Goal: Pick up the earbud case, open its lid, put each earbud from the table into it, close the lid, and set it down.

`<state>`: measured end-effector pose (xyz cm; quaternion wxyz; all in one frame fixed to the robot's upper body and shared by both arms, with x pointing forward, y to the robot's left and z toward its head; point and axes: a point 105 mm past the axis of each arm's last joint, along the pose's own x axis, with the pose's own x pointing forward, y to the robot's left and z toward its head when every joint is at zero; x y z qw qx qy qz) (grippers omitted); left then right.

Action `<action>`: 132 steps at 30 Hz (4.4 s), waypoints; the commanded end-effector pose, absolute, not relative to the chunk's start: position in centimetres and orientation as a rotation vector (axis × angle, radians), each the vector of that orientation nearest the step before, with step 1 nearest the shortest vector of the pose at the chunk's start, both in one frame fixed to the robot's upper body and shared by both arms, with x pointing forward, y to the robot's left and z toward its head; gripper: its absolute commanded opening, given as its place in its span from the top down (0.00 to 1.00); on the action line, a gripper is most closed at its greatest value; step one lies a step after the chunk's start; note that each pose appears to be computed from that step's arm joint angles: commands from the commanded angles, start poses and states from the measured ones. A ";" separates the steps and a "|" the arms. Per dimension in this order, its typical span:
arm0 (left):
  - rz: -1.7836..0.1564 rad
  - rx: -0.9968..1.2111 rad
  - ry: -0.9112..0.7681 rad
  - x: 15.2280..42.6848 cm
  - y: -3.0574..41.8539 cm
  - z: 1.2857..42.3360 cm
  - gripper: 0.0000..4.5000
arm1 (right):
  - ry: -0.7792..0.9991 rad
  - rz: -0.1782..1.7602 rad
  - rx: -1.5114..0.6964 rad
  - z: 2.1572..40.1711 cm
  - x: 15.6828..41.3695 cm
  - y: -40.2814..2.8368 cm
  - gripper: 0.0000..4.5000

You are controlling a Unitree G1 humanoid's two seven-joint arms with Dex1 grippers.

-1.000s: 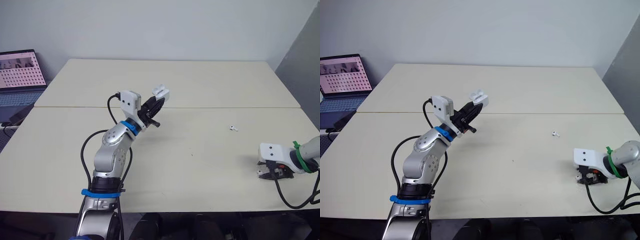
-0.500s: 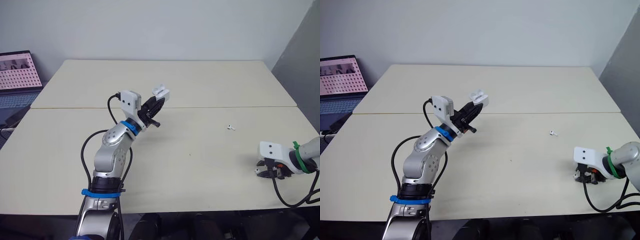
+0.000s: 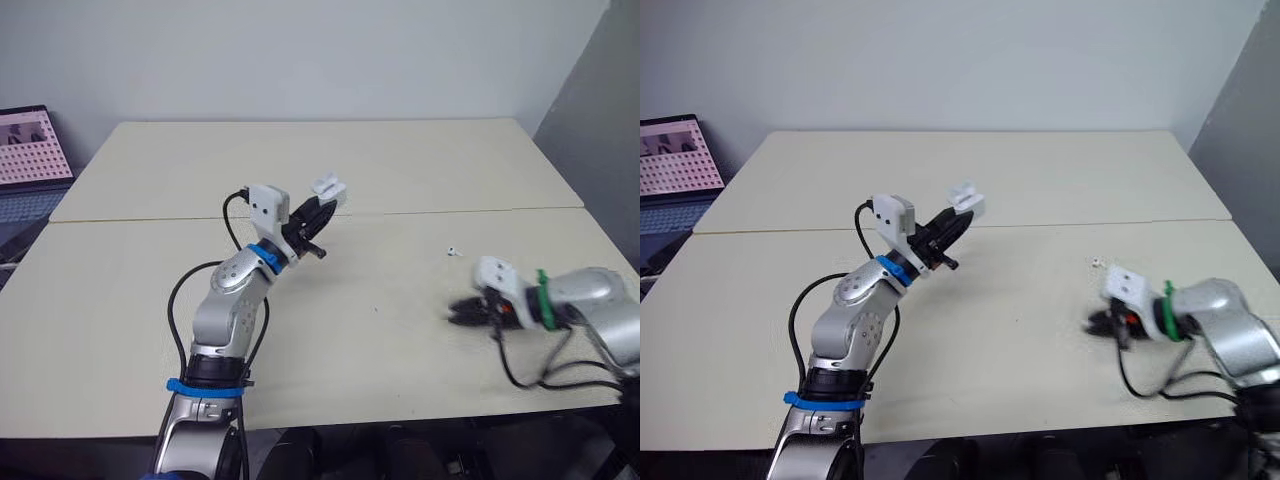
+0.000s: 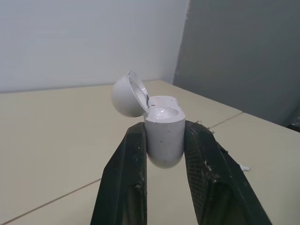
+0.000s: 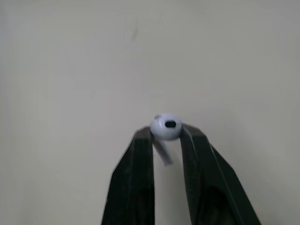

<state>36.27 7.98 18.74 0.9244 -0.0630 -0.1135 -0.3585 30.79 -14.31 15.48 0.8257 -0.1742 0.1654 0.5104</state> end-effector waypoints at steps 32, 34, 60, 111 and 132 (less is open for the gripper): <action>-0.868 -0.078 -0.430 35.7 4.4 22.1 0.84 | -0.127 0.712 0.227 25.6 34.4 -5.2 0.91; -0.867 -0.071 -0.431 35.7 4.4 22.1 0.84 | -0.118 0.712 0.221 25.4 34.5 -5.1 0.91; -0.863 0.038 -0.487 35.5 4.0 22.5 0.84 | -0.051 0.682 0.154 23.3 34.8 -4.7 0.91; -0.851 0.058 -0.412 35.8 5.9 21.2 0.84 | 0.349 0.575 -0.256 11.4 40.3 -23.3 0.29; -0.860 0.049 -0.412 35.4 5.6 21.1 0.84 | 0.339 0.625 -0.206 11.0 40.2 -23.7 0.90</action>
